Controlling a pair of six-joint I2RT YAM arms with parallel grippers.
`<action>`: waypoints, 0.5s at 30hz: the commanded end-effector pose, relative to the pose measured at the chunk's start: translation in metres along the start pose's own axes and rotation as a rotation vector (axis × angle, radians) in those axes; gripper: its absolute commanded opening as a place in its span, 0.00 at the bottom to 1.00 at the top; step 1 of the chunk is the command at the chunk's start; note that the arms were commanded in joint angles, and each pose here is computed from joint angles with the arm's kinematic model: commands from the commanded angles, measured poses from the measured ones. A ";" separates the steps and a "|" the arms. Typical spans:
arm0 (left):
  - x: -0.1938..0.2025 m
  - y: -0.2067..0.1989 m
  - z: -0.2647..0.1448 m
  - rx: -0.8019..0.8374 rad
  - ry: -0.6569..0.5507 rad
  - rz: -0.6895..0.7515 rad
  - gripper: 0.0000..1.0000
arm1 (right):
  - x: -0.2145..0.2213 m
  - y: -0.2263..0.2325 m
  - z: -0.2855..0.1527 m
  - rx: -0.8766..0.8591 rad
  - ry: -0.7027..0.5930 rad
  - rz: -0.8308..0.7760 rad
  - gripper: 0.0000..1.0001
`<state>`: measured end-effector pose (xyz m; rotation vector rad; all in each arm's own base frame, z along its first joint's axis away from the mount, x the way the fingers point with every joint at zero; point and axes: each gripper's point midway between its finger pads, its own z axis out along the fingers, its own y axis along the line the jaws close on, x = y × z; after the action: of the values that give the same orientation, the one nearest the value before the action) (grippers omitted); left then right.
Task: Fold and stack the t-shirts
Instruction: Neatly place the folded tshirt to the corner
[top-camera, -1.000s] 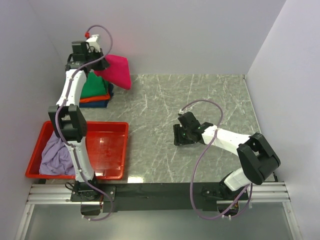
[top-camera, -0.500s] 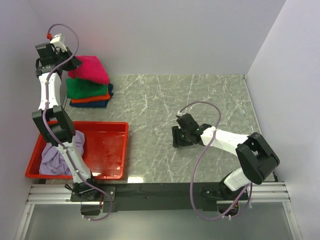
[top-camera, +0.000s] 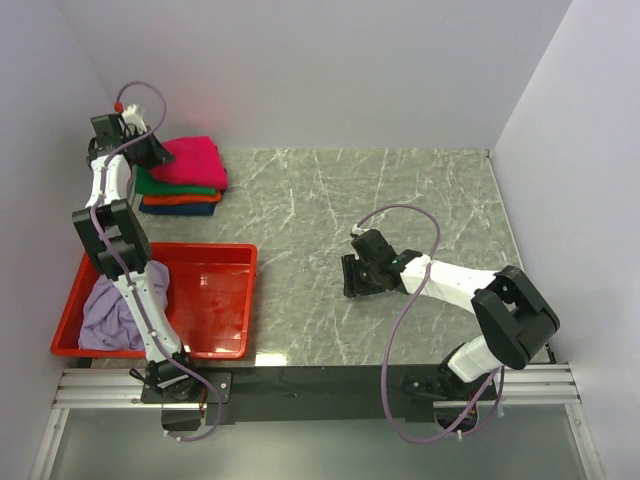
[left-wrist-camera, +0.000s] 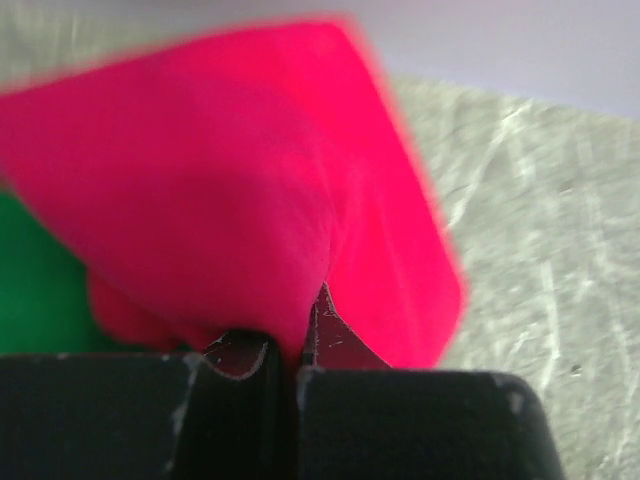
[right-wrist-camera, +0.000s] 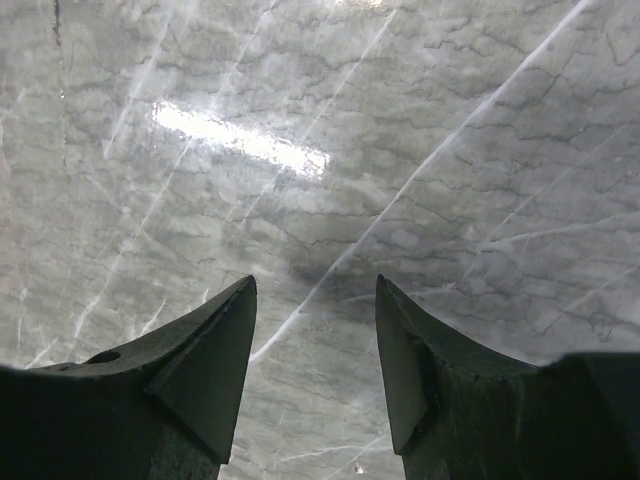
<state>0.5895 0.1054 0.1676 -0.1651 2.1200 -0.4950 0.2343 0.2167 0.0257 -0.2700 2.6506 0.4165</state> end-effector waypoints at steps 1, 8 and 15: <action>0.018 0.026 -0.002 -0.059 0.039 -0.007 0.00 | -0.007 0.008 -0.006 -0.037 -0.046 -0.016 0.58; 0.046 0.058 -0.004 -0.172 0.073 -0.059 0.00 | -0.006 0.009 -0.011 -0.053 -0.063 -0.021 0.58; 0.050 0.083 -0.020 -0.317 0.072 -0.084 0.25 | -0.005 0.010 -0.016 -0.067 -0.078 -0.020 0.58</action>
<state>0.5678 0.1458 0.1012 -0.3299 2.2354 -0.3536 0.2259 0.2135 0.0300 -0.2760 2.6254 0.4495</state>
